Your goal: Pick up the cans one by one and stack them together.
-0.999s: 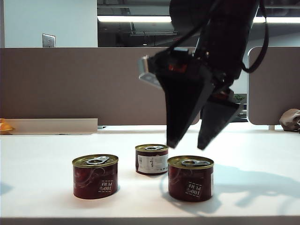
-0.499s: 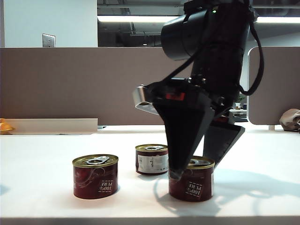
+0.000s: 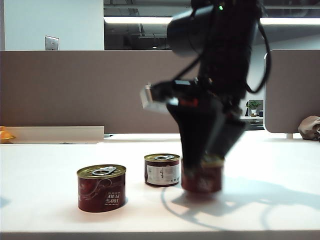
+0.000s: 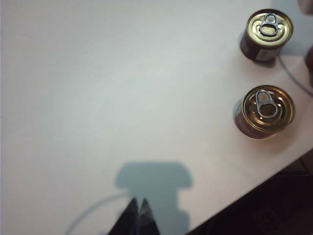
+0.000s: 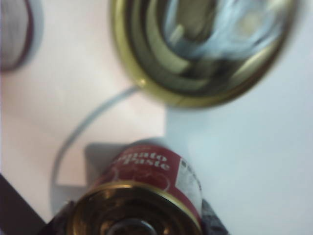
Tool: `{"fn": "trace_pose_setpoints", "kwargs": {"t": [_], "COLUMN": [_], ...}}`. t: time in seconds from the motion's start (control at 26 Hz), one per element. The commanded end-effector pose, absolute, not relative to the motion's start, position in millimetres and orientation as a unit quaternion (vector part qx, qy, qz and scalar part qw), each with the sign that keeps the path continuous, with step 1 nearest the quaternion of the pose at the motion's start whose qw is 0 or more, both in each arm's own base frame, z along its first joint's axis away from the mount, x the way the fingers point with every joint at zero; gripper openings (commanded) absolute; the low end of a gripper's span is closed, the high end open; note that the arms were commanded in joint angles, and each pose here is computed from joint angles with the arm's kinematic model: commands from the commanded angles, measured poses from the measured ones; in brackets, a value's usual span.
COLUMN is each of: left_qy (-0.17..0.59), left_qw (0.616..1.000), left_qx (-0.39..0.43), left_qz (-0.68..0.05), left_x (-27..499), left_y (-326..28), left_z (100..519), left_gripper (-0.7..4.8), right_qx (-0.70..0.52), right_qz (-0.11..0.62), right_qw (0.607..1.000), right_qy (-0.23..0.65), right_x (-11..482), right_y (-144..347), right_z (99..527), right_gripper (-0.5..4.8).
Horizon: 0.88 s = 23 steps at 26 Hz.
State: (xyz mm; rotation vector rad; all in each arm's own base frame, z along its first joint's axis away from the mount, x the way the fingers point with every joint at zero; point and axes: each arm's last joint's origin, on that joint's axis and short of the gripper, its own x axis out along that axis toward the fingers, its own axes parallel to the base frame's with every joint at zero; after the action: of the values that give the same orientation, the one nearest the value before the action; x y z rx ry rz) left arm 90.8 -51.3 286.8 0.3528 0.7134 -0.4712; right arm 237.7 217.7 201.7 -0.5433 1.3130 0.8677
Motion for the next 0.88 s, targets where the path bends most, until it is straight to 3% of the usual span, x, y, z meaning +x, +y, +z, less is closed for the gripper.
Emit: {"fn": "trace_pose_setpoints", "kwargs": {"t": [0.04,0.19,0.35,0.88], "left_qy": [0.336,0.336,0.339,0.358], "left_qw": [0.898,0.898,0.897,0.888], "left_qx": [0.170,0.170,0.170,0.176], "left_qz": [-0.227,-0.227,-0.228,-0.227], "left_x": [90.9,90.8,90.3,87.9], "left_y": [-51.2,-51.2,-51.0,-49.5], "left_z": [290.1,290.1,289.6,286.7], "left_gripper": [-0.06,-0.06,-0.06,-0.06], "right_qx": [-0.236,-0.230,-0.244,-0.244], "right_qz": [0.394,0.399,0.386,0.388], "right_qw": [0.704,0.724,0.719,0.708], "right_qy": [0.542,0.513,0.524,0.538], "right_x": [247.1,255.5,265.3,286.1], "right_y": [226.8,234.2,241.7,262.1], "right_z": [231.4,251.6,257.9,239.0], "right_gripper": [2.14,2.09,2.10,2.10]}}
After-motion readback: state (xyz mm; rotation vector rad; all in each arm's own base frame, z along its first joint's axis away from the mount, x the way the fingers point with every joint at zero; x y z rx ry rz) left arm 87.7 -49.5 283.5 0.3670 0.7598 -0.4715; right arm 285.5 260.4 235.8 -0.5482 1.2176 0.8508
